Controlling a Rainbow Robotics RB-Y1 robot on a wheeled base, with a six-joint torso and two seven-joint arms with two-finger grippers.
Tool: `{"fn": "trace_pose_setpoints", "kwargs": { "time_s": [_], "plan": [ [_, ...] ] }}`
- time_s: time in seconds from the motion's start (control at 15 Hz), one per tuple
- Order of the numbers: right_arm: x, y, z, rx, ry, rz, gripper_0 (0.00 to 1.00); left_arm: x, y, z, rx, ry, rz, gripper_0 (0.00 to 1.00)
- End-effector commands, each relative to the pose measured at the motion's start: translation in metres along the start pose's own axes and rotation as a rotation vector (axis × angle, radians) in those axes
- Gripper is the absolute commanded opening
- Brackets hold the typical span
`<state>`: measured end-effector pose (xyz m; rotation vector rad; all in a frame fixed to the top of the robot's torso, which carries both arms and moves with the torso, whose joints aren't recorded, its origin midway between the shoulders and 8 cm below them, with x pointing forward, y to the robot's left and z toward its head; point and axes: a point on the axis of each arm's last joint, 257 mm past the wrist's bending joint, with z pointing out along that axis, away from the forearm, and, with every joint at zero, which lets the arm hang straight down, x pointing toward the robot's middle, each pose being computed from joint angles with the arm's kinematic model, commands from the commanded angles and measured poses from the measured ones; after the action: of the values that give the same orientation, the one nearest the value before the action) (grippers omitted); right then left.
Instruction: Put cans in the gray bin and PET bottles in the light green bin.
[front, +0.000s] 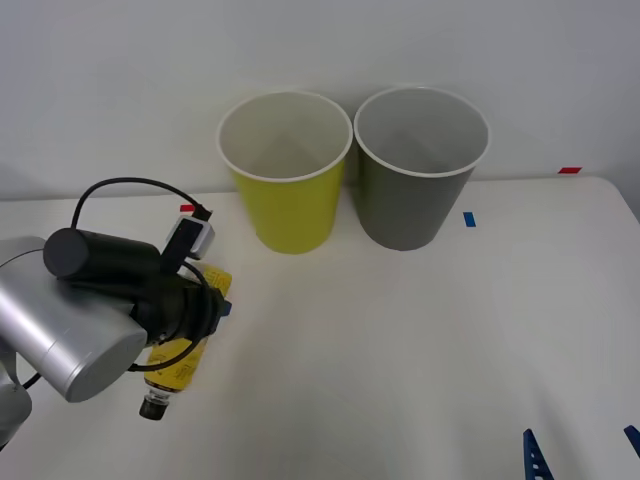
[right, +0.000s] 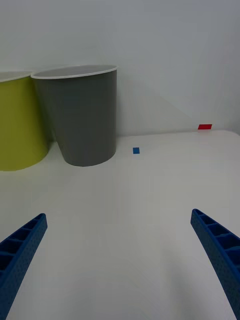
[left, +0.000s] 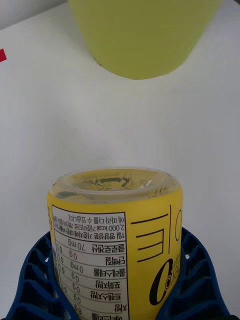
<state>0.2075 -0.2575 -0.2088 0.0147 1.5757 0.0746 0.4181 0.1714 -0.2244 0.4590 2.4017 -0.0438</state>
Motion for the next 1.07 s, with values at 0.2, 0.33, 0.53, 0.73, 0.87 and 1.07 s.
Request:
{"fn": "trace_pose_setpoints", "kwargs": {
  "time_s": [0.2, 0.33, 0.53, 0.73, 0.87, 1.07],
  "plan": [
    [0.0, 0.0, 0.0, 0.0, 0.0, 0.0, 1.0, -0.024, 0.017, -0.037, 0.034, -0.099, 0.044, 0.0],
    [0.0, 0.0, 0.0, 0.0, 0.0, 0.0, 1.0, -0.043, 0.023, -0.057, 0.041, -0.17, 0.072, 0.0],
    [0.0, 0.0, 0.0, 0.0, 0.0, 0.0, 1.0, -0.065, 0.028, -0.089, 0.046, -0.262, 0.067, 0.0],
    [0.0, 0.0, 0.0, 0.0, 0.0, 0.0, 1.0, -0.084, 0.033, -0.121, 0.061, -0.35, 0.065, 0.0],
    [0.0, 0.0, 0.0, 0.0, 0.0, 0.0, 1.0, -0.099, 0.038, -0.148, 0.058, -0.433, 0.062, 0.0],
    [0.0, 0.0, 0.0, 0.0, 0.0, 0.0, 1.0, -0.118, 0.051, -0.175, 0.046, -0.538, 0.03, 0.0]
  ]
}}
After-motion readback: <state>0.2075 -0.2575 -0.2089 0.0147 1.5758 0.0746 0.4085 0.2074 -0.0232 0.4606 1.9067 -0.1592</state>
